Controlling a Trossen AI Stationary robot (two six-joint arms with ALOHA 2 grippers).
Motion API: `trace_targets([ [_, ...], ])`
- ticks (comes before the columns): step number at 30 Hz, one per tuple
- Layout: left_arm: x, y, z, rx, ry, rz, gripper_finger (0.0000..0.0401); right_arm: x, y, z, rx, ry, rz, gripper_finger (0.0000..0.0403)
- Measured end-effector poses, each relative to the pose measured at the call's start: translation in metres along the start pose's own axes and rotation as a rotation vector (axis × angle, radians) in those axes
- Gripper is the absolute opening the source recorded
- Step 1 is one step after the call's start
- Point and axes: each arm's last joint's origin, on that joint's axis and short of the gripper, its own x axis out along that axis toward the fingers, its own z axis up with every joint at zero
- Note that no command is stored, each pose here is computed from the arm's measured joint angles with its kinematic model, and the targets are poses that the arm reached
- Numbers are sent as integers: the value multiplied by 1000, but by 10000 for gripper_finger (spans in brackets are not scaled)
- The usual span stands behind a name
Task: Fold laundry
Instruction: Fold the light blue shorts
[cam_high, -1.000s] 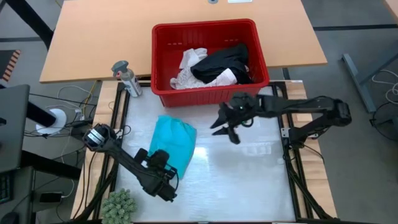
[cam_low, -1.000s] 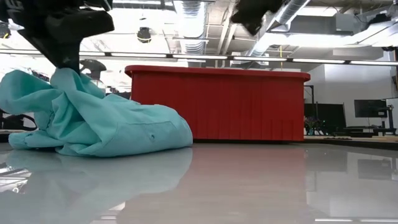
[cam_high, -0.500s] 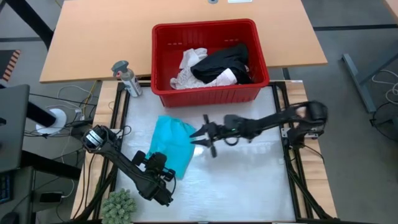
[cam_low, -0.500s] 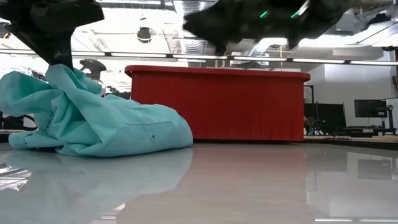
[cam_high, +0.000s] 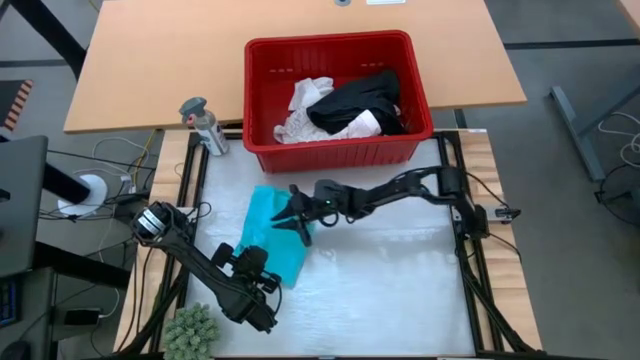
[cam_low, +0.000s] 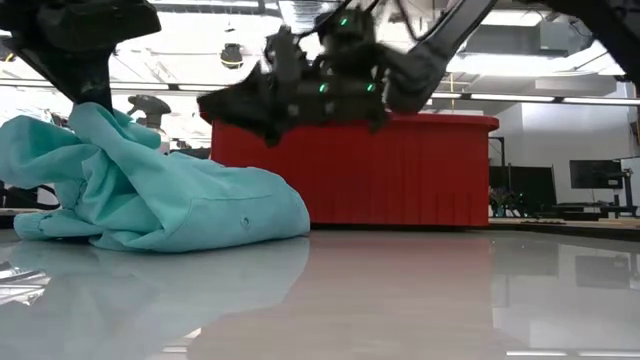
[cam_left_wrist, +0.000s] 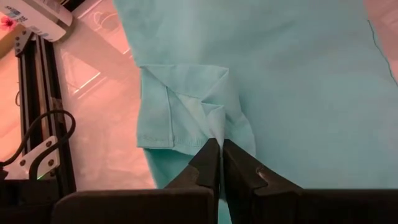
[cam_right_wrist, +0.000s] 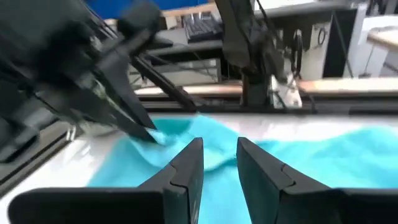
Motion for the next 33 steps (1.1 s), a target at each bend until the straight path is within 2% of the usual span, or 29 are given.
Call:
trace_targets([
  [10, -8, 3, -12, -6, 5, -21, 0, 27, -20, -35, 98, 53, 32, 122],
  [21, -18, 8, -28, 3, 68, -27, 0, 26, -25, -37, 99, 85, 20, 122],
  [33, -18, 9, -32, 48, 85, -22, 0, 24, -28, -43, 106, 146, 4, 122],
])
